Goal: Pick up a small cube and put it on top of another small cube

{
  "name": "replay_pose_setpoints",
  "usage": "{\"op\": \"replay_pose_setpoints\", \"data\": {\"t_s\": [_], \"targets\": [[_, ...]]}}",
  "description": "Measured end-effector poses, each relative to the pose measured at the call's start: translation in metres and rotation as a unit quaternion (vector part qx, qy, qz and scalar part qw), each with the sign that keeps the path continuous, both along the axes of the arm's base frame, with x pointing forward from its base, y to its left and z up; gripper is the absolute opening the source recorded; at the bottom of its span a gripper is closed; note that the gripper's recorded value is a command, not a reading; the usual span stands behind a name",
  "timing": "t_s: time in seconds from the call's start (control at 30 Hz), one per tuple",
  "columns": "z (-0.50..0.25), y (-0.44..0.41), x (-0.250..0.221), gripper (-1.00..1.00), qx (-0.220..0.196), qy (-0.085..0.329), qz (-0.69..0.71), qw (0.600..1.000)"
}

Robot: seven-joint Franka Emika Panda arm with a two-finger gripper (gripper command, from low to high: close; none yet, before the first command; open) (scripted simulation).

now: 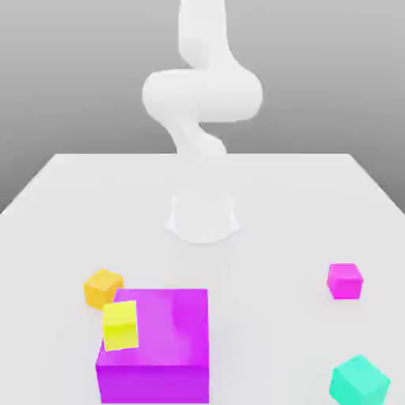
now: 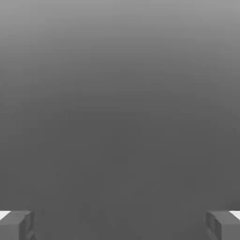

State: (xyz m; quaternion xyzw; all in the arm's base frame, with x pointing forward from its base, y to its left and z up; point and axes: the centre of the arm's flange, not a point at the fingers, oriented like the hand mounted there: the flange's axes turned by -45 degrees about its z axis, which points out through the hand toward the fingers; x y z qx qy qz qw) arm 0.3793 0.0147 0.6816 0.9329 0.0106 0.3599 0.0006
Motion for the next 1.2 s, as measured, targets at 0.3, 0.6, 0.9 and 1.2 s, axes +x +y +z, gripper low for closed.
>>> {"op": "replay_pose_setpoints", "data": {"t_s": [0.3,0.6,0.9,1.2], "targets": [[-0.129,0.063,0.093,0.0,-0.034,0.114,0.062,0.991],[-0.281,0.136,0.132,0.0,-0.064,0.221,0.135,0.964],[-0.443,0.198,0.116,0.0,-0.085,0.324,0.204,0.92],[-0.544,0.212,0.104,-1.0,-0.089,0.348,0.221,0.906]]}}
